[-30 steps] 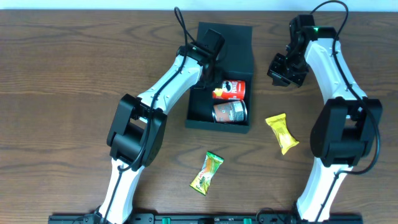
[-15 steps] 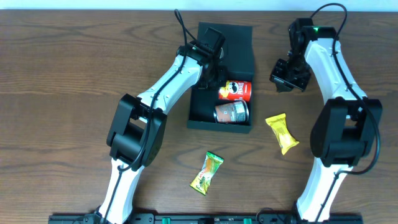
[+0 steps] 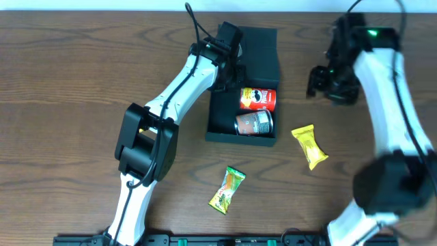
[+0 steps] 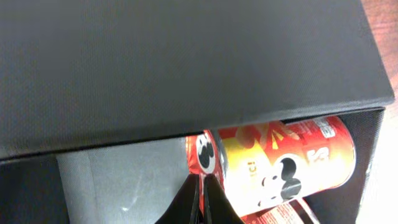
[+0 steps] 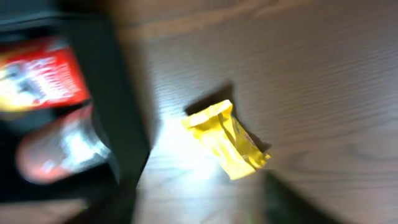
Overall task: Pack container
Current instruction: 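Move the right gripper down toward the yellow snack packet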
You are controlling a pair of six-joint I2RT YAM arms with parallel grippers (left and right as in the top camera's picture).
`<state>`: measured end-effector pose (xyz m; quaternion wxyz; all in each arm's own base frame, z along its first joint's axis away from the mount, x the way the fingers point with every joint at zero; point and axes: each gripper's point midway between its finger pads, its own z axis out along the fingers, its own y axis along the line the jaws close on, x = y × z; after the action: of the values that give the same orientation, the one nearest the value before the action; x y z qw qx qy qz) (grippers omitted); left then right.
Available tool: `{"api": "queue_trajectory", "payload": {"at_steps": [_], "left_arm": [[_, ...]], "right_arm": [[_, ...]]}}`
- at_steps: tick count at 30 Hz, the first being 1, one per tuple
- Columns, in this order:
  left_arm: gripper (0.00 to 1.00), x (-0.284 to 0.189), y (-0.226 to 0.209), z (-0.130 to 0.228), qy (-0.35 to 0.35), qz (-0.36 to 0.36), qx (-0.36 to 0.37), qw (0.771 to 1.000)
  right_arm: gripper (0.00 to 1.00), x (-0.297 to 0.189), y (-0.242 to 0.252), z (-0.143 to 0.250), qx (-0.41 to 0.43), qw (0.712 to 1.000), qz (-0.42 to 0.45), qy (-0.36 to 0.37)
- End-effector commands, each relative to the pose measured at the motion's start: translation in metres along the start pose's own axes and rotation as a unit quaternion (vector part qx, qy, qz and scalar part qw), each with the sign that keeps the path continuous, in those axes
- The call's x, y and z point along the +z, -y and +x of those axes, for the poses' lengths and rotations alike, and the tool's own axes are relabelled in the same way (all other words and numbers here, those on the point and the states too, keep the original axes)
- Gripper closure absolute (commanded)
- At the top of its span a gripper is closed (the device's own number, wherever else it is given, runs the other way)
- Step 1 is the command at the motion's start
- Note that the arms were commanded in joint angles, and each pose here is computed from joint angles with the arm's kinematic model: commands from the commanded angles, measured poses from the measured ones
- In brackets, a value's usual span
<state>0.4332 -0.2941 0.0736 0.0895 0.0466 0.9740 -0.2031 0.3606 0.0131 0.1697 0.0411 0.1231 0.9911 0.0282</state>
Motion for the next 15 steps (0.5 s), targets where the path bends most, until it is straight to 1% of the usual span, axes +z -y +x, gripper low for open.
{"api": "queue_trajectory", "payload": {"at_steps": [1,4,6,9,12,15], "left_arm": [[0.94,-0.006,0.001,-0.003,0.003,-0.003,-0.002,1.000],[0.94,-0.016,-0.003,-0.001,0.007,-0.019,-0.003,1.000],[0.94,-0.028,-0.009,-0.002,0.018,-0.045,-0.002,0.999],[0.94,-0.051,-0.014,0.004,0.025,-0.083,0.024,0.996],[0.94,-0.059,-0.013,0.018,0.005,-0.094,0.034,0.995],[0.94,-0.057,-0.011,0.038,-0.028,-0.107,0.032,0.993]], "right_arm": [[0.01,-0.023,0.013,0.019,-0.032,0.999,0.017,0.032],[0.01,-0.017,0.025,0.045,-0.024,0.999,0.029,0.033],[0.01,-0.007,0.031,0.062,-0.010,0.999,0.029,0.028],[0.01,0.012,0.036,0.085,0.017,0.999,0.028,0.014],[0.01,0.028,0.034,0.100,0.031,0.999,0.017,-0.008],[0.01,0.035,0.031,0.103,0.033,0.999,0.010,-0.014]]}}
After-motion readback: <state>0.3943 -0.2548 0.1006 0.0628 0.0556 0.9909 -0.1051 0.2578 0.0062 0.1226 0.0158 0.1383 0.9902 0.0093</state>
